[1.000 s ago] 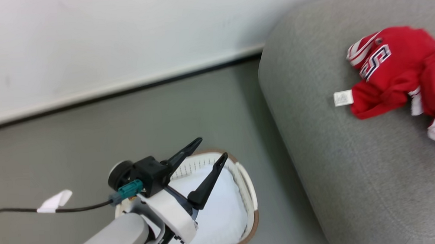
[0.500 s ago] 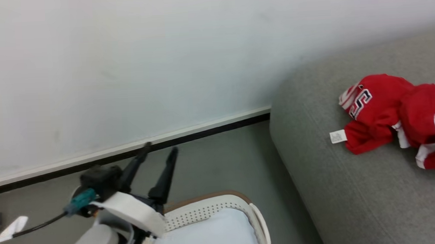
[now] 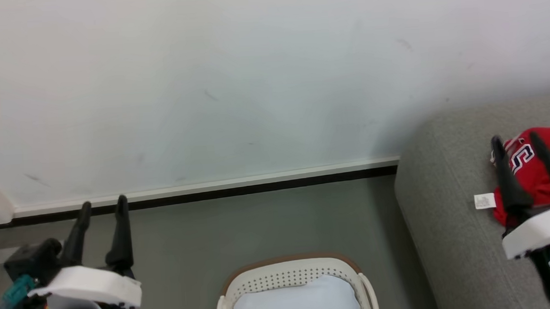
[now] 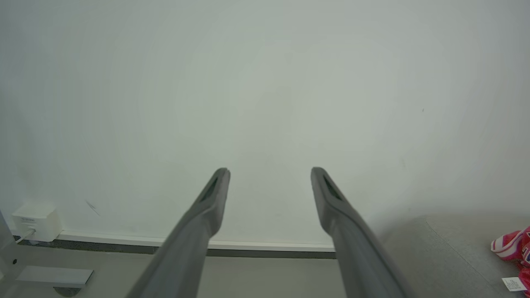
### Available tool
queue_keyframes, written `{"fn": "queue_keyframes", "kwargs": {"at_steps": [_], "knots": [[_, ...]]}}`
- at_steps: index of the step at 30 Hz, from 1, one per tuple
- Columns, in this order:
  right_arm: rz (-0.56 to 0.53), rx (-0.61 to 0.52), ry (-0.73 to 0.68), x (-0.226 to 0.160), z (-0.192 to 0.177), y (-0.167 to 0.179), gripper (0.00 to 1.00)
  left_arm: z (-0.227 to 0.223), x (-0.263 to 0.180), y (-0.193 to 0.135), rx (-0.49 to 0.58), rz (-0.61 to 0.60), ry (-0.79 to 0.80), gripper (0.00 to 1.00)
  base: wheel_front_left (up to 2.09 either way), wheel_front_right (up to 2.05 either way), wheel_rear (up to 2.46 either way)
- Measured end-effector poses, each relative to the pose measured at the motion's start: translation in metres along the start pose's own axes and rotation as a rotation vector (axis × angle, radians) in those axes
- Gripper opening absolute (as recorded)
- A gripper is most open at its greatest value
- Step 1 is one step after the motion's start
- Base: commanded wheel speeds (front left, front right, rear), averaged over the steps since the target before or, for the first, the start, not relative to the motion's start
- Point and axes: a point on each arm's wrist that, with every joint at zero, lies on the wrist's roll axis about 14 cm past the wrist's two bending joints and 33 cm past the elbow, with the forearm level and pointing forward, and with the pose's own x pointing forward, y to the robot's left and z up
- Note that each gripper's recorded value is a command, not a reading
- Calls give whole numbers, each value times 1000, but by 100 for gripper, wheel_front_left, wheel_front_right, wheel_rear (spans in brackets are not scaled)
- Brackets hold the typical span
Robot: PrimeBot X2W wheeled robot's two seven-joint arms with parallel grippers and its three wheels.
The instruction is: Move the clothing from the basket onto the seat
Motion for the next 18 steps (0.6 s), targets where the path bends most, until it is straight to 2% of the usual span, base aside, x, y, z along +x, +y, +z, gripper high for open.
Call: {"fn": "queue_keyframes", "kwargs": {"at_steps": [4,9,12,18], "knots": [[25,40,-8,-6,-24,19,100,-11,-22,9,-65,38,20,100,0,0,0],[48,59,-7,-20,-52,38,100,-11,-42,28,-33,103,14,100,0,0,0],[65,76,20,-30,-73,51,100,-17,-53,31,-55,135,18,100,0,0,0],[94,56,79,-41,-98,69,100,-21,-69,34,3,151,16,100,0,0,0]]}}
